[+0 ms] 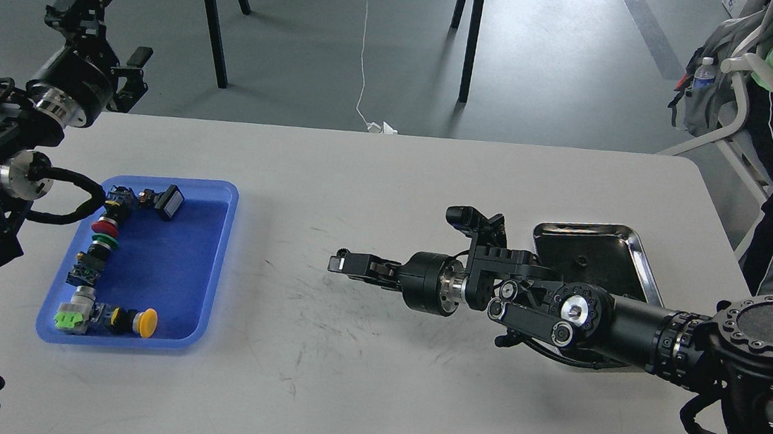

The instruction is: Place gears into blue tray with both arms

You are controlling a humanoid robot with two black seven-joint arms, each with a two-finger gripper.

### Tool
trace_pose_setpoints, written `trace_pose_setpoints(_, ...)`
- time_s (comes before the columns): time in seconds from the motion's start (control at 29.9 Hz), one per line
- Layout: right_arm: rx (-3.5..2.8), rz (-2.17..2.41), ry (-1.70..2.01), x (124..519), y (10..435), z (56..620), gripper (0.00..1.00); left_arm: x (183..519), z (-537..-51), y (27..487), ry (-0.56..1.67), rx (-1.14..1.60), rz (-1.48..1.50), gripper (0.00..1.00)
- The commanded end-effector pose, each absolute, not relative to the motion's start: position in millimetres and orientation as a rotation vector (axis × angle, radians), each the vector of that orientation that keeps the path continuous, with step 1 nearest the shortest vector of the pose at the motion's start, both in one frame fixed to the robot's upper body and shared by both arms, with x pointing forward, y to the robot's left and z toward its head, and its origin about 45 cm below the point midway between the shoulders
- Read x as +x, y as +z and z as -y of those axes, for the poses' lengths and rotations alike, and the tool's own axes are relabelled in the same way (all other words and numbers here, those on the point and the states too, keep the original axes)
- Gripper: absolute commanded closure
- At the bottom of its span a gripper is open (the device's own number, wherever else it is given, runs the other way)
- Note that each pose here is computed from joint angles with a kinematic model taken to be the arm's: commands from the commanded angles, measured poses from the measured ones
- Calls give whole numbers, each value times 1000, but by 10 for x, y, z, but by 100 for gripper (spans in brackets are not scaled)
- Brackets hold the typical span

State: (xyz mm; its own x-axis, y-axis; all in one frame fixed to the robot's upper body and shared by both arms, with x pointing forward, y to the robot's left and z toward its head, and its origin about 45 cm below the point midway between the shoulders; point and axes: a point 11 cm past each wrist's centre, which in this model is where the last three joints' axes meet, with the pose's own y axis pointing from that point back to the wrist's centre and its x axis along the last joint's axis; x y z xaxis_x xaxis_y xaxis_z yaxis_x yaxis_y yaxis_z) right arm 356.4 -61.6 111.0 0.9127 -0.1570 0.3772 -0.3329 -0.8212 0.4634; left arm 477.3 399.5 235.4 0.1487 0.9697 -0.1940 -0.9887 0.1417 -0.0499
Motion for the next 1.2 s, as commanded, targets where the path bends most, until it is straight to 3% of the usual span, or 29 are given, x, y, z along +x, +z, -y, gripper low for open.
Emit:
trace_pose_setpoints(0.0,2534,360,449,3601,1150,607,47,4712,-4159,2318,1461,-180,-128,1)
trace_pose_setpoints(0.2,2600,478,449,3762,1383,520,31,4661,-4332,2338,1534,-298,-160,1)
trace_pose_setpoints(0.47,2741,839,406,4188,2011,436,24,4669,-4083,2162,1492,-283,-200,1)
trace_pose_setpoints(0.7,2791,1056,376,4434,2417,450,24,4705,-3886,2153,1408,-191,-175,1)
trace_pose_setpoints(1.17,2742,1470,333,4918,3018,1248,20,4748,-3917,2308,1404,-227,-154,2)
